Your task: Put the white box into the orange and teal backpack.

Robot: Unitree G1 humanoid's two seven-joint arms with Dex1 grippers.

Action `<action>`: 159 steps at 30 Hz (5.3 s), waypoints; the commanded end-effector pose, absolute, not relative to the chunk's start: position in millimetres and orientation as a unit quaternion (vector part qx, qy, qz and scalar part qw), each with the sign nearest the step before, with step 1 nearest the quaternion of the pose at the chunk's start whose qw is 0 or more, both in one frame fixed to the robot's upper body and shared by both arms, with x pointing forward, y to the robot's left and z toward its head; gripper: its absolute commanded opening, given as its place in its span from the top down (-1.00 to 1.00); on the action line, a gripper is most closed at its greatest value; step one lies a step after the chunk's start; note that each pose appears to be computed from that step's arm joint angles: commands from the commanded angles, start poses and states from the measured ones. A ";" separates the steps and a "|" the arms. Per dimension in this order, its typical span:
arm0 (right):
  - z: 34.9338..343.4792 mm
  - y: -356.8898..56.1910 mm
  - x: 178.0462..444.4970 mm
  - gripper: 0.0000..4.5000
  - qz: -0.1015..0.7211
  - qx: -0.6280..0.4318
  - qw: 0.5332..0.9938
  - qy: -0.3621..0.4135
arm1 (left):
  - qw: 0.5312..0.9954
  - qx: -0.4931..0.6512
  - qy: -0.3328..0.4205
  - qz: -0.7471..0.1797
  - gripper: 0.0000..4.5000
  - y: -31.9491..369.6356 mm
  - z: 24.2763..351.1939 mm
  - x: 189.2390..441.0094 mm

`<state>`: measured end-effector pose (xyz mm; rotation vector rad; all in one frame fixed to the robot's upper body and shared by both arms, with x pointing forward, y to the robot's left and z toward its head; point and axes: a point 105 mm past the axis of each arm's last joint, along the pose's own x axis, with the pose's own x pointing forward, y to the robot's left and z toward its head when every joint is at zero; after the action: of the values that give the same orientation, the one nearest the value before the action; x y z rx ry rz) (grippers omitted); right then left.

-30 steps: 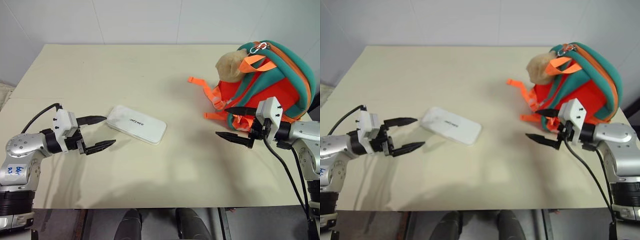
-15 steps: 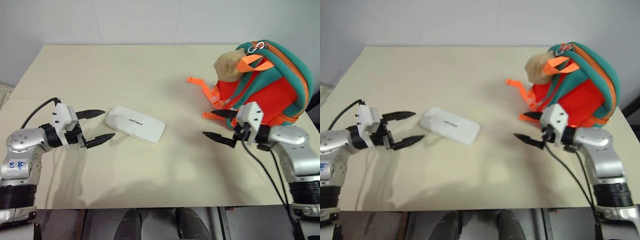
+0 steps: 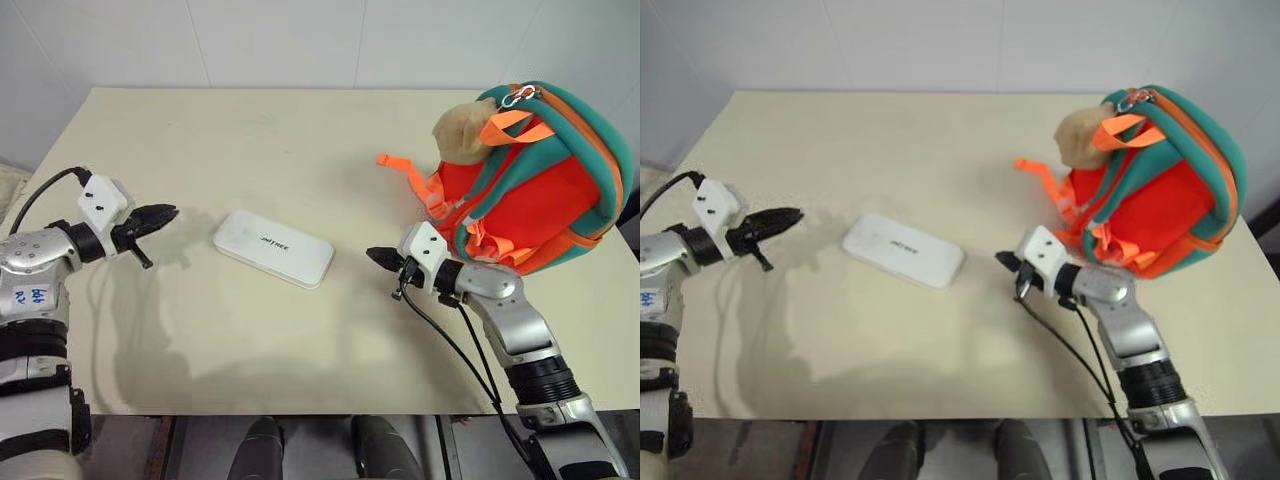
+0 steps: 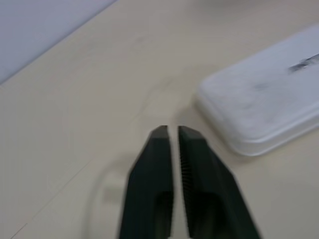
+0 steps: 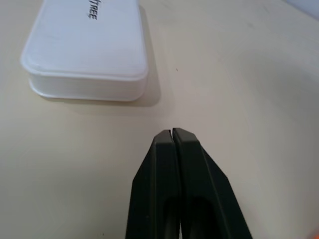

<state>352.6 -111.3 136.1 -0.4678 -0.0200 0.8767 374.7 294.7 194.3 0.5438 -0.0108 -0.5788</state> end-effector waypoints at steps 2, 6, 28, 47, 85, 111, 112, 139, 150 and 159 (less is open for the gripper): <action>130.5 -85.9 346.8 1.00 0.444 -0.219 0.869 -0.012 | 0.916 0.277 0.016 -0.289 1.00 276.0 175.1 388.1; 124.5 -71.3 346.1 1.00 0.452 -0.211 0.867 -0.003 | 0.920 0.271 0.031 -0.281 1.00 269.6 160.8 395.1; 123.8 -56.8 320.7 1.00 0.527 -0.197 0.827 0.001 | 0.905 0.199 0.062 -0.371 1.00 239.3 121.6 349.8; 120.3 -101.0 300.2 1.00 0.593 -0.199 0.779 0.028 | 0.871 0.112 0.113 -0.465 1.00 185.6 100.9 272.3; 147.3 -107.1 285.7 0.44 0.622 -0.174 0.763 0.028 | 0.850 -0.032 0.308 -0.426 0.05 258.3 140.5 273.9; 119.3 -108.2 262.2 -0.98 0.650 -0.155 0.727 0.160 | 0.797 -0.162 0.363 -0.454 -1.00 223.4 100.1 265.6; 118.5 -107.0 263.8 -0.98 0.649 -0.154 0.728 0.157 | 0.797 -0.169 0.361 -0.454 -1.00 222.2 99.5 266.4; 123.4 -93.6 267.5 -0.98 0.648 -0.151 0.736 0.120 | 0.738 -0.341 0.327 -0.482 -1.00 194.0 114.9 271.7; 123.0 -93.6 268.1 -1.00 0.647 -0.154 0.737 0.117 | 0.723 -0.364 0.322 -0.492 -0.92 192.1 123.1 268.4; 122.0 -96.4 268.7 -1.00 0.646 -0.156 0.738 0.117 | 0.700 -0.352 0.361 -0.506 0.24 202.7 130.8 247.7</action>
<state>270.2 -97.7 114.9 -0.3271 0.3007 1.4077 253.9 206.6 124.8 -0.7841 0.8024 -1.0733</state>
